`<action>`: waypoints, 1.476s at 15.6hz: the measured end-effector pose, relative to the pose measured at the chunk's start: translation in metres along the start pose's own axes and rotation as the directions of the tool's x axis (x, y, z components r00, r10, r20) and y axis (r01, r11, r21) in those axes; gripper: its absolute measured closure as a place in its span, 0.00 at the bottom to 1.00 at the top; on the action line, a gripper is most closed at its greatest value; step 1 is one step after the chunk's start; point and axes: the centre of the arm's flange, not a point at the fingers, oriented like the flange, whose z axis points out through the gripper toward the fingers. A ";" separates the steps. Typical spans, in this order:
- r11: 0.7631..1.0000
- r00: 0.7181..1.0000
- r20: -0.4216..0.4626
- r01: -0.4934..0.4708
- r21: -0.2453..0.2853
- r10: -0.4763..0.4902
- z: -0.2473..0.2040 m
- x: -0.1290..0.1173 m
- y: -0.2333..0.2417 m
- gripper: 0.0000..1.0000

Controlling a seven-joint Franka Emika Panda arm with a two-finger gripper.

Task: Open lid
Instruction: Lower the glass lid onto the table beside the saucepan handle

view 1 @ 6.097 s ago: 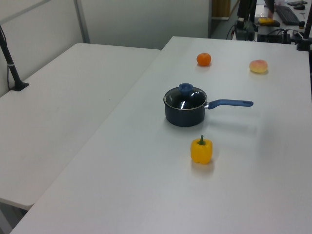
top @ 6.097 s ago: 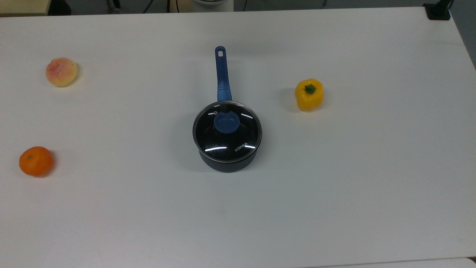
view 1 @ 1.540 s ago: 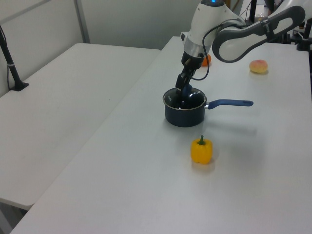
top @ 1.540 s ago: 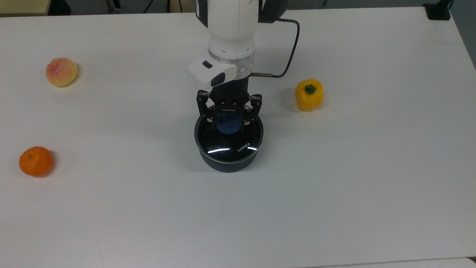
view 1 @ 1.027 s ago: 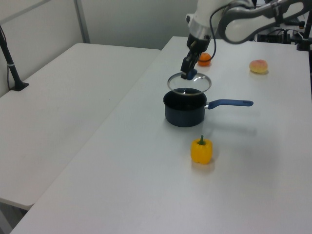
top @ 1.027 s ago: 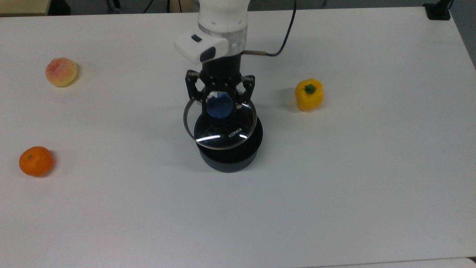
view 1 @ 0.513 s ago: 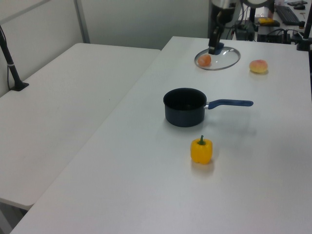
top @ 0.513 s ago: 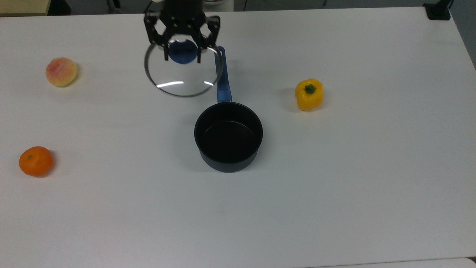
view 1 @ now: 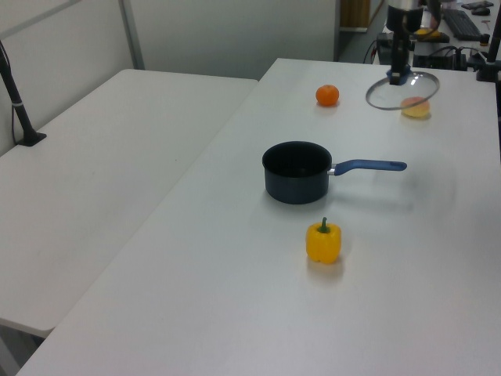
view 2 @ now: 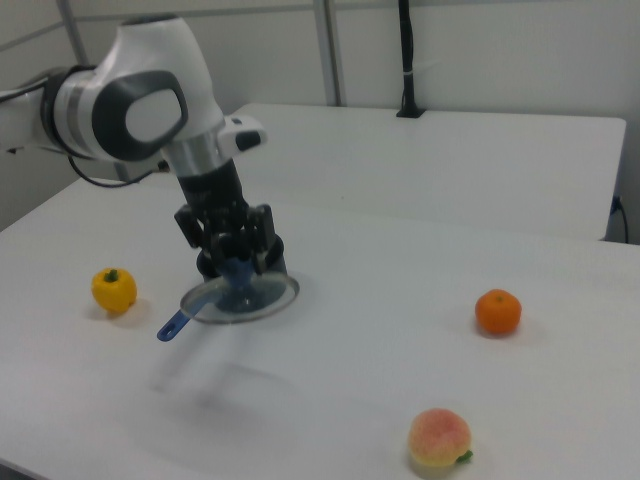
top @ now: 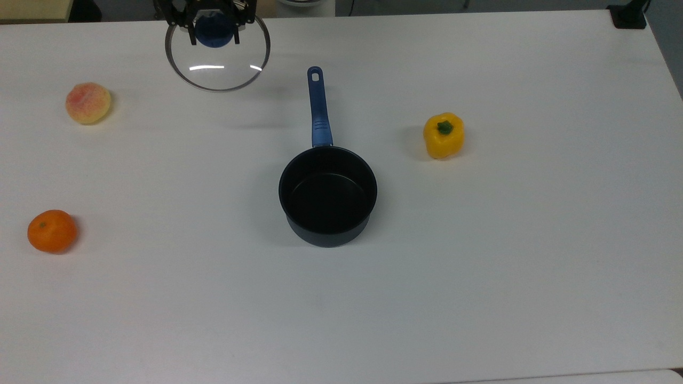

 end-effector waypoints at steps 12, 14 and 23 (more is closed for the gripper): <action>0.998 0.999 0.013 -0.051 0.035 0.051 0.131 -0.050 -0.007 0.34; 0.997 0.998 -0.013 -0.065 0.031 0.065 0.144 -0.050 -0.016 0.34; 0.995 0.995 -0.022 -0.097 0.028 0.098 0.178 -0.041 -0.050 0.34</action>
